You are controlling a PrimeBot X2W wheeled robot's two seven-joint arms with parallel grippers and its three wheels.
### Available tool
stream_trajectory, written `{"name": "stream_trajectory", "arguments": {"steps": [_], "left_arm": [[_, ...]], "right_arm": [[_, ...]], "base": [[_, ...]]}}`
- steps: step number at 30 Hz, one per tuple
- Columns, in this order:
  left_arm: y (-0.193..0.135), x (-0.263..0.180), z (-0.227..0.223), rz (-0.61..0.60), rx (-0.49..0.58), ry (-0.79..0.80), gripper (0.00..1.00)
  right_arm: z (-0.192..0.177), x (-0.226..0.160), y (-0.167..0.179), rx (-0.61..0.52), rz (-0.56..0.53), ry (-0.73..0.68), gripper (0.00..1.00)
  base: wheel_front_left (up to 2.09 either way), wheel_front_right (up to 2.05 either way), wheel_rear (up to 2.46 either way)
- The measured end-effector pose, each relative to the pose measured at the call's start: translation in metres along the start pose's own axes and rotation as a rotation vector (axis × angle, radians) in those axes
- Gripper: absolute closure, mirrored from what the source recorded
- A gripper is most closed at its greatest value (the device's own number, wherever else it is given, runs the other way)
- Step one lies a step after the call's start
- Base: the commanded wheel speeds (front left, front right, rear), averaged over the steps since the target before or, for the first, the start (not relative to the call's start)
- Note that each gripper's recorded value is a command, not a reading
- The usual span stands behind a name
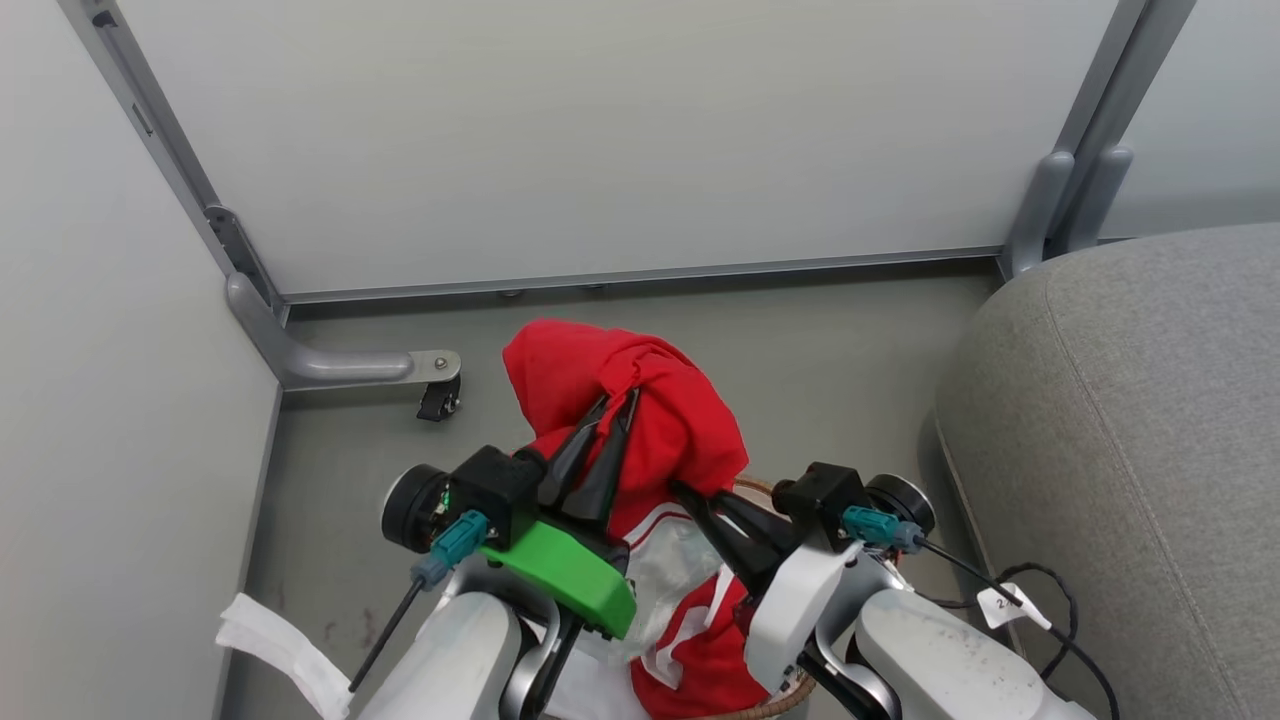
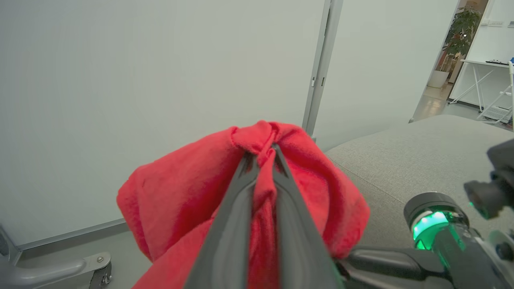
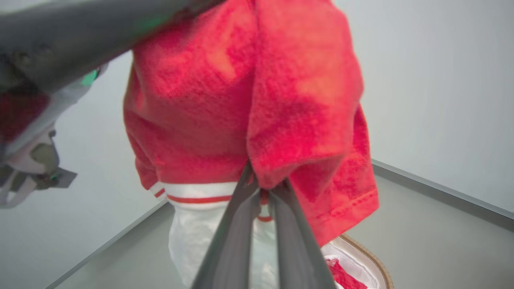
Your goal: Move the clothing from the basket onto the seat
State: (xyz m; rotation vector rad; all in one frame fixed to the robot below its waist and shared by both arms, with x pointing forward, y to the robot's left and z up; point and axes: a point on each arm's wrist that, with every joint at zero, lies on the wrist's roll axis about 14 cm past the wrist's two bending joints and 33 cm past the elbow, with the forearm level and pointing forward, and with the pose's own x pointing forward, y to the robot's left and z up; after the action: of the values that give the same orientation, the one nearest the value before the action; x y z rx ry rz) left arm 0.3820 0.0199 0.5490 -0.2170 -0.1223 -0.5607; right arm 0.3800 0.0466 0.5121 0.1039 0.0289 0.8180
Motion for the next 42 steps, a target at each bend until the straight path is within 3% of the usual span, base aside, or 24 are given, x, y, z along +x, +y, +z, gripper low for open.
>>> {"name": "stream_trajectory", "arguments": {"steps": [15, 23, 33, 39, 42], "left_arm": [[-0.014, 0.013, -0.025, -0.056, 0.027, 0.063, 0.00], [-0.053, 0.034, -0.037, -0.175, -0.011, 0.079, 0.00], [-0.125, 0.051, -0.058, -0.395, -0.053, 0.125, 0.00], [-0.149, 0.054, -0.072, -0.471, -0.075, 0.160, 0.00], [-0.152, 0.055, -0.080, -0.482, -0.085, 0.178, 0.00]], "right_arm": [[0.030, -0.048, -0.043, -0.024, -0.180, -0.121, 1.00], [0.040, -0.103, -0.079, -0.032, -0.373, -0.167, 1.00], [0.048, -0.190, -0.121, -0.057, -0.651, -0.204, 1.00], [0.059, -0.223, -0.140, -0.128, -0.743, -0.200, 1.00], [0.077, -0.231, -0.156, -0.222, -0.755, -0.185, 1.00]], "base": [[0.00, 0.00, 0.00], [0.00, 0.00, 0.00], [0.00, 0.00, 0.00], [0.00, 0.00, 0.00], [0.00, 0.00, 0.00]]}}
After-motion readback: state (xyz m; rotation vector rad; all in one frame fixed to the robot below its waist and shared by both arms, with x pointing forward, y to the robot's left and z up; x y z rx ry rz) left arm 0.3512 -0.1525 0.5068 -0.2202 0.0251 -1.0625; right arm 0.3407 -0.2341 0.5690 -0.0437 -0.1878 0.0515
